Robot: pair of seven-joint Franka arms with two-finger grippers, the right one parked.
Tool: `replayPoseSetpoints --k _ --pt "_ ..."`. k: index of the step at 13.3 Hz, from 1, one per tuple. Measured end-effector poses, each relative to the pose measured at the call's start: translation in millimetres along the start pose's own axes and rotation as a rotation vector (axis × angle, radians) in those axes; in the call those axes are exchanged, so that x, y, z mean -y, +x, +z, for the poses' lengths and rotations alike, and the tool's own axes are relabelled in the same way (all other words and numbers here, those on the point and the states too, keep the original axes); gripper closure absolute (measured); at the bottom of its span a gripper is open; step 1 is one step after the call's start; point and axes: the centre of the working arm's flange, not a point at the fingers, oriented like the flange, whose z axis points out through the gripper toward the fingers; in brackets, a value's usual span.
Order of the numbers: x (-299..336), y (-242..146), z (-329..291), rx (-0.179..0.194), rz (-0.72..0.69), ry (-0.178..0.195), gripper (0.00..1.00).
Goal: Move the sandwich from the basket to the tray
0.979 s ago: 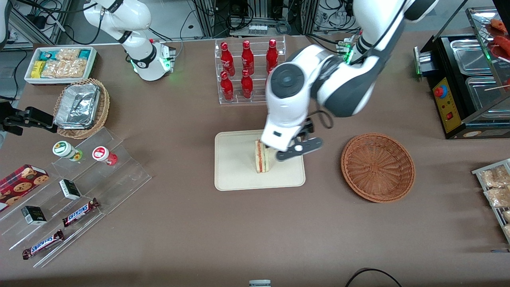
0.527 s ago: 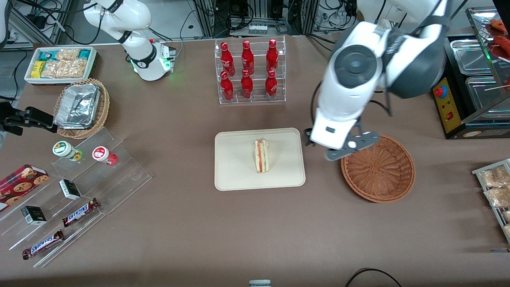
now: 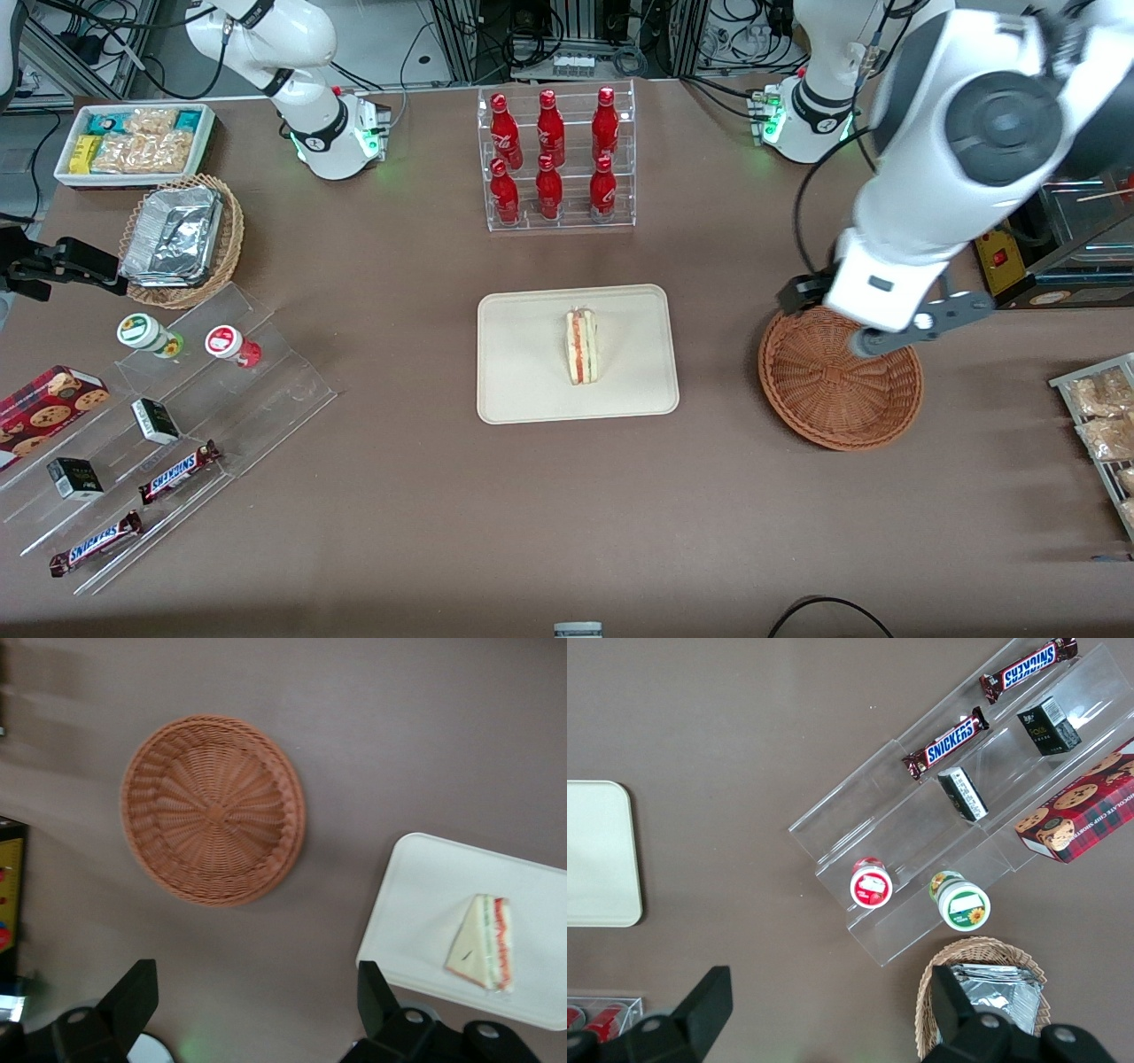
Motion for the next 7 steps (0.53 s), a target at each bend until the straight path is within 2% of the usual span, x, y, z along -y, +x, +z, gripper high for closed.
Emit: replayPoseSetpoints --k 2,7 --pt "39.1 11.8 -6.5 0.020 0.036 0.000 0.00" --pt "135.8 28.0 -22.3 0.070 0.099 -0.039 0.00"
